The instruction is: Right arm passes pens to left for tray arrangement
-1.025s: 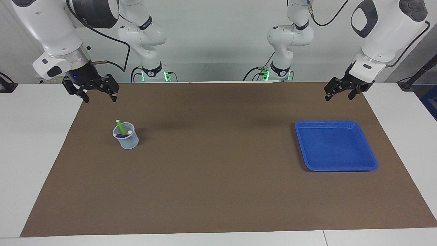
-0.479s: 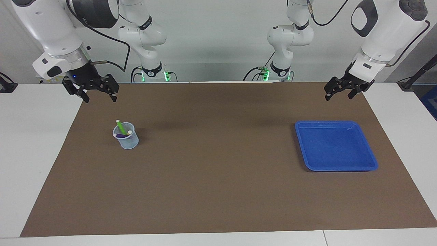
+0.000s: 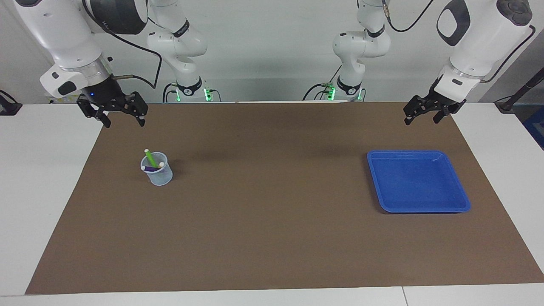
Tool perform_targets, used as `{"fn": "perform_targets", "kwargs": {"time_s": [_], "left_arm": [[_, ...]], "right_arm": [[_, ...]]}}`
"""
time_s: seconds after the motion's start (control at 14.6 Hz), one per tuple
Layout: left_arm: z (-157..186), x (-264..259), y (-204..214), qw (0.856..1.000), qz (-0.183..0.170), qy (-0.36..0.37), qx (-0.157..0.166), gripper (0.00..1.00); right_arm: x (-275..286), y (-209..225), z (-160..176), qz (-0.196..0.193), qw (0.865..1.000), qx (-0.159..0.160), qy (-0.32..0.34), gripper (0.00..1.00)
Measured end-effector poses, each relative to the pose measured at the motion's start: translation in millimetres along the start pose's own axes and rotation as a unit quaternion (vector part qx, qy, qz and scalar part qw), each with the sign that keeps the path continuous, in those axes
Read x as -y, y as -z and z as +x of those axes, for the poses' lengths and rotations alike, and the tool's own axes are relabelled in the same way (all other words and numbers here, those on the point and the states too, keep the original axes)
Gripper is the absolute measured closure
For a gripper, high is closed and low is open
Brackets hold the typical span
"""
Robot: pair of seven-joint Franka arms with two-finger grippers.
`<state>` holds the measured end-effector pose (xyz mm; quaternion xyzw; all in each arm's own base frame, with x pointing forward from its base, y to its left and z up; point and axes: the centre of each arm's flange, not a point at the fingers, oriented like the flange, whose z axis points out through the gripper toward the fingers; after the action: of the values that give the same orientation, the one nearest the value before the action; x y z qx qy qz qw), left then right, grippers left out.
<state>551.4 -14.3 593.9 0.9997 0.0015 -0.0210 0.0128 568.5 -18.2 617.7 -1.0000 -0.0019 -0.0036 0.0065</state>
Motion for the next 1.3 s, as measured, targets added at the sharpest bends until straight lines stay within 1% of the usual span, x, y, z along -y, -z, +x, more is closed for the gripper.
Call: {"fn": "perform_targets", "kwargs": {"time_s": [0.41,0.75,0.89,1.3], "left_arm": [[-0.2,-1.4,-0.2,1.0,0.0,-0.001,0.001,0.0],[-0.2,-2.0,-0.2,1.0,0.0,-0.002,0.001,0.0],[-0.2,-2.3,-0.2,1.0,0.0,-0.002,0.001,0.0],[-0.4,-3.4,-0.1,1.0,0.0,-0.003,0.001,0.0]], "right_arm": [[0.0,-0.6,-0.2,0.0,1.0,0.001,0.0,0.0],[-1.3,-9.4,-2.1,0.001,1.0,0.015,0.0,0.0],[-1.5,-20.0,-3.4,0.001,1.0,0.021,0.002,0.0],[-6.4,-71.4,-12.3,0.002,1.0,0.015,0.007,0.0]]}}
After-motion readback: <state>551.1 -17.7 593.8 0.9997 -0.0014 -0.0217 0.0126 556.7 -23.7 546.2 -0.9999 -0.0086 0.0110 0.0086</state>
